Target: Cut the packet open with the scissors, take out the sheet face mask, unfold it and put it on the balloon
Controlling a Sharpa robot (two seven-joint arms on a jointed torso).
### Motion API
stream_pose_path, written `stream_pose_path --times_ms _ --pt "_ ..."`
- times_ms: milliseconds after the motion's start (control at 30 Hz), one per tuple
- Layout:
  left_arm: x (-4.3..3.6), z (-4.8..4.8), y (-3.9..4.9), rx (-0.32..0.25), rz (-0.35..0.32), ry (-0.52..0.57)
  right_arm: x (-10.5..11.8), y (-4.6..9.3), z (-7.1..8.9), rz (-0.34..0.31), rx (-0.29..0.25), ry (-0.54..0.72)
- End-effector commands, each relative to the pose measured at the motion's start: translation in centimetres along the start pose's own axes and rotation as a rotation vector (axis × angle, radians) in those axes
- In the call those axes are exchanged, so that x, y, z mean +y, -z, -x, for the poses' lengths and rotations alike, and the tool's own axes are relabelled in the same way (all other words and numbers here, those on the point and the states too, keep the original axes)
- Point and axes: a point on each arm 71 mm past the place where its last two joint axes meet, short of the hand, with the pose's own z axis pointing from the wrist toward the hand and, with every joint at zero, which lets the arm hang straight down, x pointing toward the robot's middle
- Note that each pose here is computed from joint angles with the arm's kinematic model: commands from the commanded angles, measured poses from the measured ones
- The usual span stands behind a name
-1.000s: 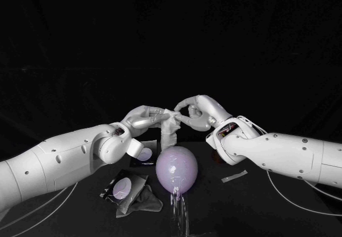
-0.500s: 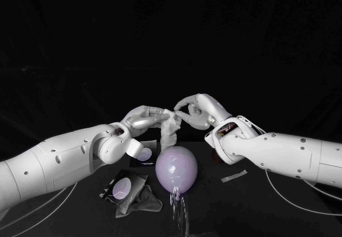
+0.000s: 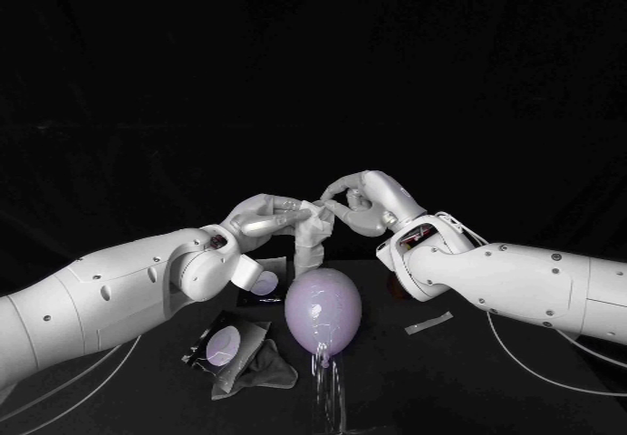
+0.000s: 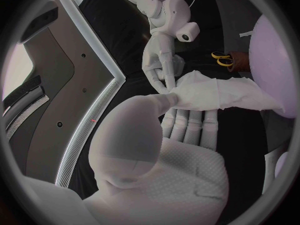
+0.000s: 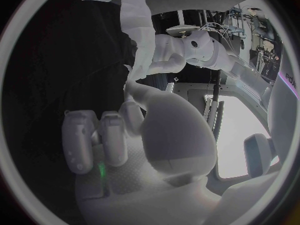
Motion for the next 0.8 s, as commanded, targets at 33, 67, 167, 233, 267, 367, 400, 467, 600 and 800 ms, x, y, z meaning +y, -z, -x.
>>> stream_pose_path --times_ms 33,67,167,233,267,367,400,467,600,800 --pt "-0.27 -0.24 -0.09 0.018 -0.019 0.003 -0.3 0.1 0.2 -0.044 -0.016 -0.038" --pt "-0.28 -0.24 -0.1 0.018 -0.019 0.002 -0.4 0.1 0.2 -0.057 -0.019 -0.05" --pt "-0.3 -0.22 -0.1 0.013 -0.022 -0.003 -0.7 0.2 0.4 -0.107 -0.025 -0.104" --pt "-0.31 -0.19 -0.11 0.01 -0.024 -0.005 -0.8 0.2 0.4 -0.13 -0.026 -0.13" --pt "-0.32 -0.17 -0.11 0.008 -0.025 -0.006 -0.9 0.2 0.4 -0.148 -0.027 -0.151" --pt "-0.31 -0.09 -0.11 -0.001 -0.026 -0.009 -1.2 0.3 0.5 -0.207 -0.035 -0.226" --pt "-0.31 -0.07 -0.11 -0.003 -0.025 -0.01 -1.4 0.4 0.6 -0.23 -0.041 -0.256" --pt "-0.3 -0.03 -0.12 -0.008 -0.024 -0.011 -1.5 0.4 0.6 -0.26 -0.048 -0.299" --pt "-0.28 0.02 -0.15 -0.015 -0.022 -0.018 -1.7 0.3 0.8 -0.32 -0.058 -0.398" --pt "-0.25 -0.02 -0.24 -0.024 -0.019 -0.025 -1.4 0.3 0.6 -0.365 -0.041 -0.483"
